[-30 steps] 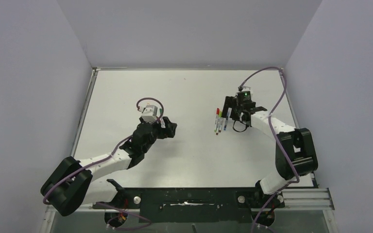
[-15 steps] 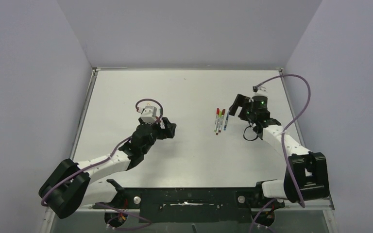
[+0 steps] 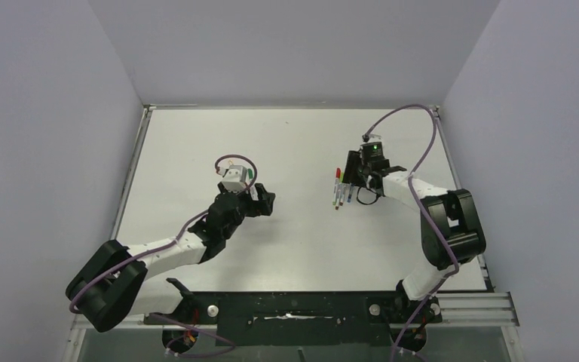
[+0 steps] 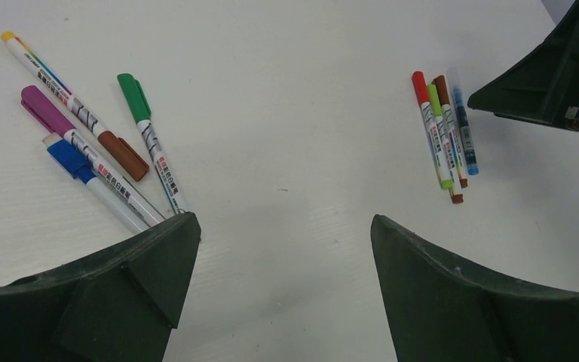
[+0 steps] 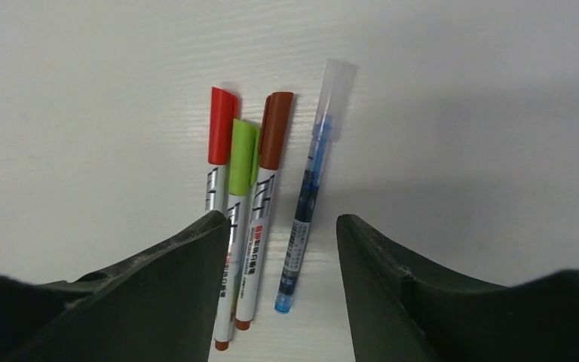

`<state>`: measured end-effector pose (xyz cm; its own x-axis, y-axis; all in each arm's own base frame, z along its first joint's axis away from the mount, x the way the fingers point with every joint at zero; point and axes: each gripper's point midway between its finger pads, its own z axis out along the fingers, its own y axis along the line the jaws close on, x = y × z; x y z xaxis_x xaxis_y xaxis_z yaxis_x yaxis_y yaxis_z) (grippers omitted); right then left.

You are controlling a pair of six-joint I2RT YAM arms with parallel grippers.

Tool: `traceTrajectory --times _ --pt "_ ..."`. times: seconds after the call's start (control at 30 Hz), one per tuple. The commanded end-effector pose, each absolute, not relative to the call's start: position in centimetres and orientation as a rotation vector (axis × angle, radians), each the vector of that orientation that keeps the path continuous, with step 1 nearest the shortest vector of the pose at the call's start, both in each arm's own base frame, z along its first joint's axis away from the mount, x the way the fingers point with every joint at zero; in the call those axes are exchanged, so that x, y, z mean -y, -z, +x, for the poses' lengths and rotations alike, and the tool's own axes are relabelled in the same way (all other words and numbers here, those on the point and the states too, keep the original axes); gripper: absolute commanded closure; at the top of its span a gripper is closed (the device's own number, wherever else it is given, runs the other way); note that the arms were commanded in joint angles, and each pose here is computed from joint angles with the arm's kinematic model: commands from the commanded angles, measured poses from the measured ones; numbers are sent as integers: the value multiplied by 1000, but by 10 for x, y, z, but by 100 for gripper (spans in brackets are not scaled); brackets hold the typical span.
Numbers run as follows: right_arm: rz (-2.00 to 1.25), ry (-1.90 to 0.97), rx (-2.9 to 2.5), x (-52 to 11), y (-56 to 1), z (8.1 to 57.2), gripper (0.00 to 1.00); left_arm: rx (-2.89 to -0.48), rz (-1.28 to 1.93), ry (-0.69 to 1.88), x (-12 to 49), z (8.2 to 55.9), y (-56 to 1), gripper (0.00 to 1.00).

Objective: Open the pen caps

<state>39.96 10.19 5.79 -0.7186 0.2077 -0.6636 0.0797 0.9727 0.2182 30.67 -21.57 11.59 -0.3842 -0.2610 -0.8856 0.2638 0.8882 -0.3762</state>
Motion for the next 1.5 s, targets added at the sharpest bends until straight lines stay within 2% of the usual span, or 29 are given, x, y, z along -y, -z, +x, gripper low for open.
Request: traceTrajectory --times 0.0,0.13,1.1,1.47 --pt "226 -64 -2362 -87 -66 408 46 -1799 15 601 225 316 -137 15" --pt "233 5 -2368 -82 -64 407 52 -1803 23 617 229 315 -137 15" --pt "179 98 -2449 -89 -38 411 55 -1794 33 653 233 311 -144 15" --pt "164 144 -2511 -85 -24 404 62 -1787 35 661 233 310 -147 15"
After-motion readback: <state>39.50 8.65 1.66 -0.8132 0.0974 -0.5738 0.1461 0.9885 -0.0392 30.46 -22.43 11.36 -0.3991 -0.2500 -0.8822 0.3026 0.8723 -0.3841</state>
